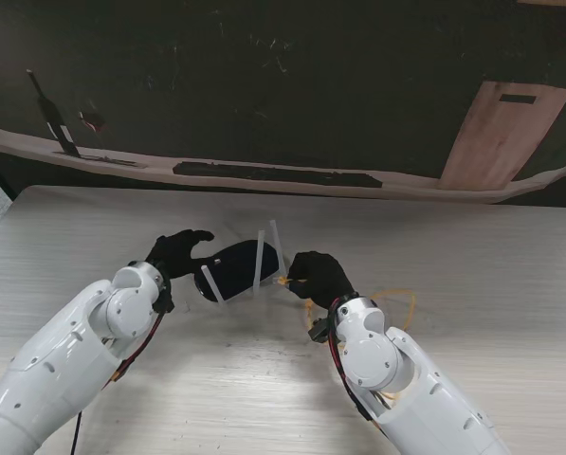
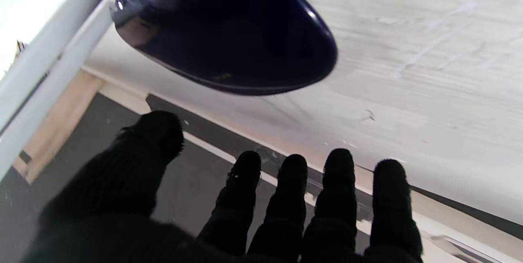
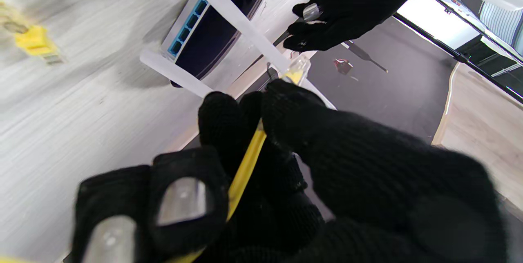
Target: Untangle the Ethernet cable and plug it into the router
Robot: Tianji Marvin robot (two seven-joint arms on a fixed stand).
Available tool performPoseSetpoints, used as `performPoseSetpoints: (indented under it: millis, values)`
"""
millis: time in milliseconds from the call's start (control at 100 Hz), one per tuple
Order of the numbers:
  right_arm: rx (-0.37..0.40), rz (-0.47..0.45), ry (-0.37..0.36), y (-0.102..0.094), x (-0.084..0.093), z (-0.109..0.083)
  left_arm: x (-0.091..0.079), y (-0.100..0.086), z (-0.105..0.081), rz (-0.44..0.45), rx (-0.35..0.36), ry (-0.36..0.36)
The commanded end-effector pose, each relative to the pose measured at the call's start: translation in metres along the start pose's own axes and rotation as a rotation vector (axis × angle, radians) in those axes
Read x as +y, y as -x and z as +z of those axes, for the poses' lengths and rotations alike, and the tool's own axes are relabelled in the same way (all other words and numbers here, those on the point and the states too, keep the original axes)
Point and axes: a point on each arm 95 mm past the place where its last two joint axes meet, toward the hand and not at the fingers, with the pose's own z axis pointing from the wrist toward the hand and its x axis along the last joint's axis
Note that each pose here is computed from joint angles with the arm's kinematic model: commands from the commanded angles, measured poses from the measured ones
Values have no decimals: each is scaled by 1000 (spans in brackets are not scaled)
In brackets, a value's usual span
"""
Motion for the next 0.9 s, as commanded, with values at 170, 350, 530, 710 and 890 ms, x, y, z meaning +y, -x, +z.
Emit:
performPoseSetpoints:
  millis: [170,350,530,710,890]
  values:
    - [-4,13,-19,0,-4,-2,1,-26,20,98,55,99]
    - [-6,14,-19,0,-3,-3,14,-36,23,201,80,157]
    - [-9,17,-26,1,-4,-3,23,-45,26,289,87,194]
    - [-8,17,-29,1,-4,-2,27,-47,29,367,62,198]
    - [-9,18,-33,1,-5,-2,30,-48,35,415,59,223]
